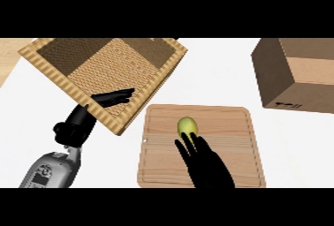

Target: Pick the cupcake from the cutting board and place it in the cardboard box

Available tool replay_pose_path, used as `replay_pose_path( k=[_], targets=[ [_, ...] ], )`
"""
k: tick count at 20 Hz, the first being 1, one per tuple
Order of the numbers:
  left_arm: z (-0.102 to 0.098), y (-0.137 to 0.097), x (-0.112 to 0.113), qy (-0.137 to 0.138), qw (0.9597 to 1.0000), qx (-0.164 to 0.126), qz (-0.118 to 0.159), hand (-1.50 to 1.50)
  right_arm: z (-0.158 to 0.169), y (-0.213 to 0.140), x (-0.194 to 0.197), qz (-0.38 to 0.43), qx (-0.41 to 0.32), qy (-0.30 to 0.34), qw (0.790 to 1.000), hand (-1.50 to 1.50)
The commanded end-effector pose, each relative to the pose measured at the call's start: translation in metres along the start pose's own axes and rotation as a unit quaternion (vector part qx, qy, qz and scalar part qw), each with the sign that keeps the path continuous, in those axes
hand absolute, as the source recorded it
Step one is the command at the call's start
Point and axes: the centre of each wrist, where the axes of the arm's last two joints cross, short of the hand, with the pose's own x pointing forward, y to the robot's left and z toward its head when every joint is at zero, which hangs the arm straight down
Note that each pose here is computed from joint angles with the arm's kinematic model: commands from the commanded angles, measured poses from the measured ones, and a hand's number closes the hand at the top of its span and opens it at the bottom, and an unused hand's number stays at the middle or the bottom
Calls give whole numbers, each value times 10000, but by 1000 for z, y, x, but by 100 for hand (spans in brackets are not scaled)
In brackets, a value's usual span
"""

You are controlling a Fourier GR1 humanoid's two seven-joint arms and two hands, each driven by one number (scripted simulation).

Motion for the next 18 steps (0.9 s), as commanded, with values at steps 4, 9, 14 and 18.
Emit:
replay_pose_path(
  k=[4, 9, 14, 18],
  targets=[
    [13, -13, -17, 376, 9991, -190, 92, 0, -12, 4, 12, 261, -43, 258, 9993, -150],
    [-4, -10, -16, 469, 9987, -178, 68, 0, -20, 14, -30, 265, 22, 278, 9993, -150],
    [-3, -9, -3, 352, 9993, -120, -1, 0, -42, 14, -18, 471, 71, 70, 9988, 150],
    [-2, -6, -7, 421, 9990, -140, 42, 0, -33, 18, -7, 663, -112, -35, 9977, 150]
  ],
)
